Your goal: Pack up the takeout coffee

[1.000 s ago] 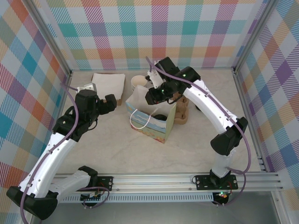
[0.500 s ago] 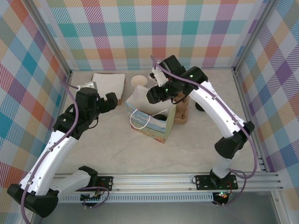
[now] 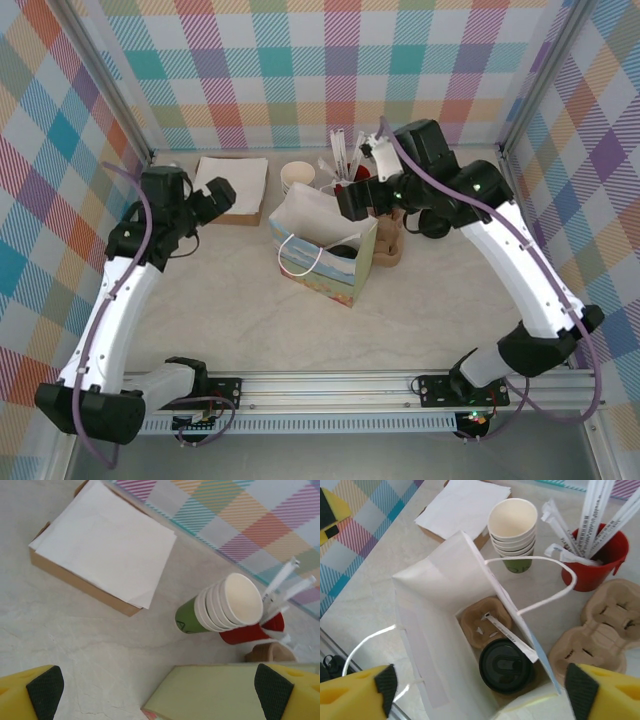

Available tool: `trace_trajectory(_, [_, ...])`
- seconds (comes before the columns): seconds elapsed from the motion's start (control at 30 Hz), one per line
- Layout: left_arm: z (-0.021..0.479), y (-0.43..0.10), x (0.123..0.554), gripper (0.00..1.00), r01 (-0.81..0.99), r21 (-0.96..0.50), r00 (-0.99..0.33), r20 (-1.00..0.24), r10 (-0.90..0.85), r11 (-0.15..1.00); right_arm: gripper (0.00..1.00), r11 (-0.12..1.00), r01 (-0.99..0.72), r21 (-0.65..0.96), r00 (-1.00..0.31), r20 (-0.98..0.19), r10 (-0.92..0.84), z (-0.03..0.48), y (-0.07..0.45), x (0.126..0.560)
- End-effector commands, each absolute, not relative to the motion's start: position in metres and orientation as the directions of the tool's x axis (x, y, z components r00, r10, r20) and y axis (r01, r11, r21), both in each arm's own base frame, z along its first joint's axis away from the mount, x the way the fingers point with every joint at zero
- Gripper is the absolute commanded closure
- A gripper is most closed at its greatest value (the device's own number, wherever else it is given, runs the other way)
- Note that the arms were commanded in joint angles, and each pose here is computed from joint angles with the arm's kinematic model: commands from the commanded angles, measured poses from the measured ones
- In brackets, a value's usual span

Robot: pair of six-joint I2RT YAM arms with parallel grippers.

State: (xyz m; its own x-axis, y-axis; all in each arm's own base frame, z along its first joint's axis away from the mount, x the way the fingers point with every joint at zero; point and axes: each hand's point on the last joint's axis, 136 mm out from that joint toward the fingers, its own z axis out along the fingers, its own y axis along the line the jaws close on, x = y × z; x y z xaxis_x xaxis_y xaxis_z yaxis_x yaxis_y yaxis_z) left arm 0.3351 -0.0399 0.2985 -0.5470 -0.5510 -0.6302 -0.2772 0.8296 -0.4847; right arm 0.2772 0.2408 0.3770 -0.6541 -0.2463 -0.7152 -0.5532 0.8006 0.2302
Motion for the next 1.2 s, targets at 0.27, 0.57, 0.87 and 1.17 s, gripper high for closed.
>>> trace_trajectory(0.27, [0.228, 0.008, 0.367, 0.01, -0.54, -0.56, -0.541, -0.342, -0.769, 0.629, 0.0, 0.871, -0.436, 0.225, -0.617, -0.779, -0.107, 0.381, 0.2, 0.28])
trace_trajectory(0.57, [0.176, 0.026, 0.398, 0.12, -0.643, -0.483, -0.553, -0.243, -0.797, 0.594, 0.0, 0.901, -0.382, 0.205, -0.635, -0.766, -0.095, 0.367, 0.183, 0.276])
trace_trajectory(0.87, [0.141, 0.068, 0.429, 0.16, -0.702, -0.339, -0.563, -0.275, -0.779, 0.627, 0.0, 0.922, -0.343, 0.181, -0.648, -0.756, -0.093, 0.357, 0.168, 0.27])
trace_trajectory(1.17, [0.113, 0.081, 0.452, 0.21, -0.698, -0.253, -0.618, -0.258, -0.742, 0.67, 0.0, 0.932, -0.321, 0.166, -0.646, -0.758, -0.088, 0.352, 0.161, 0.27])
